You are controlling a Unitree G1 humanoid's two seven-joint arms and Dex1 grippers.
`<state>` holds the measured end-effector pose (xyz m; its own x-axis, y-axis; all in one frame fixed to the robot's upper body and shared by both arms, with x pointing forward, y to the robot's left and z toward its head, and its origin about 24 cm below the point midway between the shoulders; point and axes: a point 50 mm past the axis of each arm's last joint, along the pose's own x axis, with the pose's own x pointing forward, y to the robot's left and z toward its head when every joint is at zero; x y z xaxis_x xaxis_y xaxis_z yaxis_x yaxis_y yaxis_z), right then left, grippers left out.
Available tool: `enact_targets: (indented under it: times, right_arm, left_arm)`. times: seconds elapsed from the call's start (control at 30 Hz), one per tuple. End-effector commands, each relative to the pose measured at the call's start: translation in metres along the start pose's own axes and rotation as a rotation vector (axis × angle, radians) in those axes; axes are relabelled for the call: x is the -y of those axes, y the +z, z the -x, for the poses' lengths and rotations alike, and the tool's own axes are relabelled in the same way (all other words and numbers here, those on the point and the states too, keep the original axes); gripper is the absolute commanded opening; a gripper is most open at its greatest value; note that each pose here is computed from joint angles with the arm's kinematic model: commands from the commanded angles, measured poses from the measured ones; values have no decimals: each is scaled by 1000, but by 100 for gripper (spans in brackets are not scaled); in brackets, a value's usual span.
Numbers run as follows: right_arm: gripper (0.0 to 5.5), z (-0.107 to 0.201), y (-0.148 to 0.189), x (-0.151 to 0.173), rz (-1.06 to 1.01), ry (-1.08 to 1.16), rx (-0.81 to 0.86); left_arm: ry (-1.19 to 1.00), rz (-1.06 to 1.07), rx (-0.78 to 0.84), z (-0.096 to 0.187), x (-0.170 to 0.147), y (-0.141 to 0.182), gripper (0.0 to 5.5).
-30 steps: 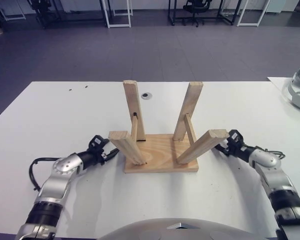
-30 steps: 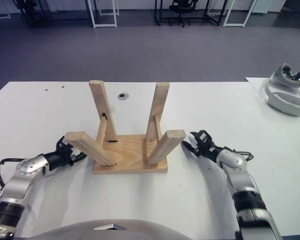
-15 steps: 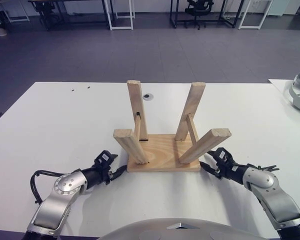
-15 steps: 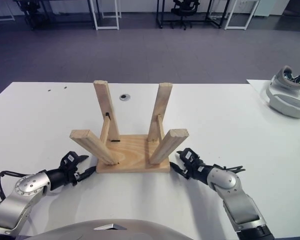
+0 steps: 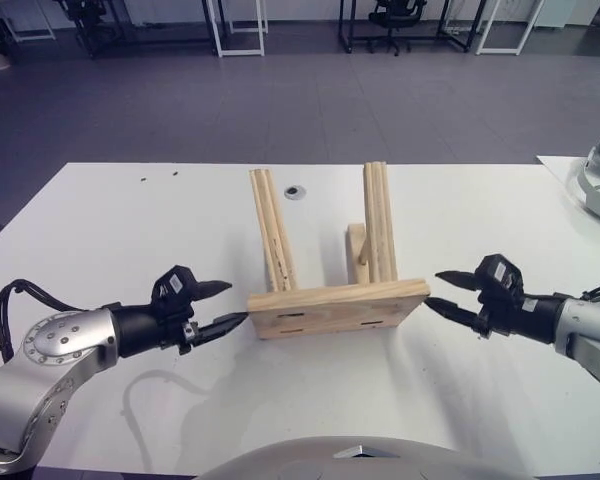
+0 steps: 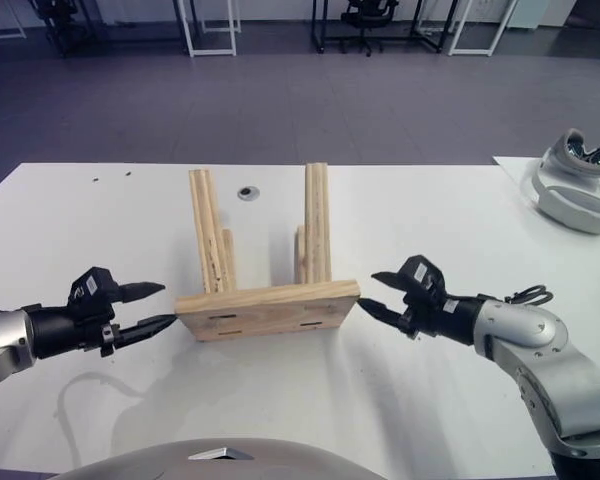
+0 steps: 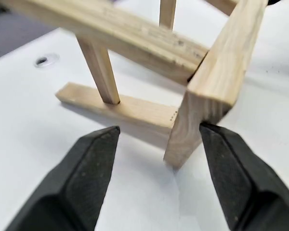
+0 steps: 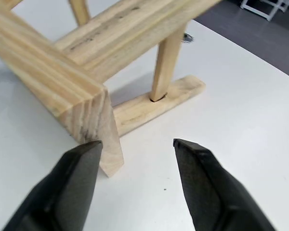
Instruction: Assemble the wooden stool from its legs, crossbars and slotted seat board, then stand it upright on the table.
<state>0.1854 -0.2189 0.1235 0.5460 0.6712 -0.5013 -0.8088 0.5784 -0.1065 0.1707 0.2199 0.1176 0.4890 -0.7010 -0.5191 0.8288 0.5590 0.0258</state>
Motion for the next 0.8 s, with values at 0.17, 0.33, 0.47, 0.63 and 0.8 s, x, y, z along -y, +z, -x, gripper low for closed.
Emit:
enact_targets:
  times: [0.17,0.33,0.47,0.63,0.8]
  right_arm:
    - [278,-2,-3,28,224,172,-92]
    - [278,-27,11,22,204,377,27]
    - [278,-37,12,18,202,441,32]
    - [278,-32,3,11,189,501,-16]
    - [278,-33,11,17,197,468,27]
  left_arm:
    - [-191,-163,-109,-4,-11,1,307]
    - [-331,-237,-56,-34,-12,18,307]
    - [-374,-239,-52,-44,-12,18,275]
    - [-370,-243,-69,-41,-18,15,178]
    - [-394,-244,-65,-41,-16,12,150]
